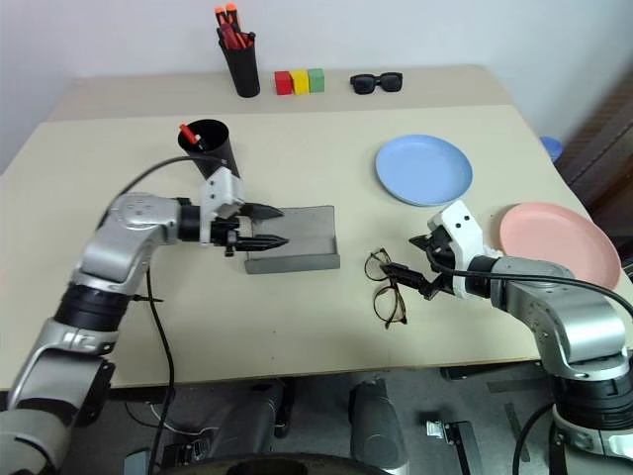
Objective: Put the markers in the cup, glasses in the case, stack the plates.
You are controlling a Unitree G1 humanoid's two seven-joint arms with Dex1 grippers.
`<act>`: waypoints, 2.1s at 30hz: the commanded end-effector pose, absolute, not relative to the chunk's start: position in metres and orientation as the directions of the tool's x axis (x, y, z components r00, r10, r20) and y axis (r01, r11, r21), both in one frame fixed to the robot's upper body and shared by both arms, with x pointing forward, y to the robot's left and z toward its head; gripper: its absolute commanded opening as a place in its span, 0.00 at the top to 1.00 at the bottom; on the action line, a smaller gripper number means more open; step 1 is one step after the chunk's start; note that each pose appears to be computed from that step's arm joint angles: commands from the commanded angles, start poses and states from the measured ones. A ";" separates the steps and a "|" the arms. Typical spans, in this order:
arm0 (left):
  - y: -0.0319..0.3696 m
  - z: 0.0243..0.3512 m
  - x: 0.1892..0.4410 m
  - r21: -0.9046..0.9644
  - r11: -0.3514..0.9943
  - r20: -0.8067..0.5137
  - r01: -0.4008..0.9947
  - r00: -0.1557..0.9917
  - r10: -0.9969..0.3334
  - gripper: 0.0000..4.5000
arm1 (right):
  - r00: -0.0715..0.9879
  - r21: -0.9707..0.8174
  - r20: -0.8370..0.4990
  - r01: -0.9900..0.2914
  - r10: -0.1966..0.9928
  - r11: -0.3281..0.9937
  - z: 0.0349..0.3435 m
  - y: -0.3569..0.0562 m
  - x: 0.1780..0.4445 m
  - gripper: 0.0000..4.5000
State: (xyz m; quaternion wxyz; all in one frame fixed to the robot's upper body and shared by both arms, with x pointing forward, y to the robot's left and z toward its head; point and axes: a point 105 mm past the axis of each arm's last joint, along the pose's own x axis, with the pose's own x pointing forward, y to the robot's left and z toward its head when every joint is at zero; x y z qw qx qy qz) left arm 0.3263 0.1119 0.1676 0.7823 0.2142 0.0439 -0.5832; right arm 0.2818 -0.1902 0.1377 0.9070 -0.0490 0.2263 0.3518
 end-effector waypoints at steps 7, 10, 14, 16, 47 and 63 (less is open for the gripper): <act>0.124 0.139 0.268 0.252 0.177 -0.358 0.952 0.261 -0.896 0.38 | 0.609 0.205 -0.468 -0.630 0.640 0.749 0.131 -0.180 0.268 0.00; 0.126 0.131 0.260 0.231 0.189 -0.373 0.954 0.267 -0.889 0.38 | 0.606 0.233 -0.487 -0.604 0.629 0.762 0.123 -0.177 0.269 0.00; 0.130 0.126 0.256 0.223 0.206 -0.367 0.953 0.277 -0.888 0.36 | 0.599 0.256 -0.508 -0.581 0.619 0.773 0.116 -0.177 0.269 0.12; 0.132 0.123 0.254 0.222 0.214 -0.371 0.951 0.285 -0.884 0.36 | 0.593 0.264 -0.514 -0.578 0.619 0.772 0.114 -0.176 0.267 0.27; 0.197 0.130 0.271 0.219 0.649 -0.166 0.728 0.684 -0.711 0.36 | 0.437 -0.363 -0.422 -0.884 0.794 0.294 0.182 -0.028 0.357 0.99; 0.176 0.152 0.263 0.210 0.633 -0.143 0.745 0.664 -0.734 0.36 | 0.268 -0.300 -0.541 -0.947 0.797 0.115 0.154 -0.033 0.334 0.99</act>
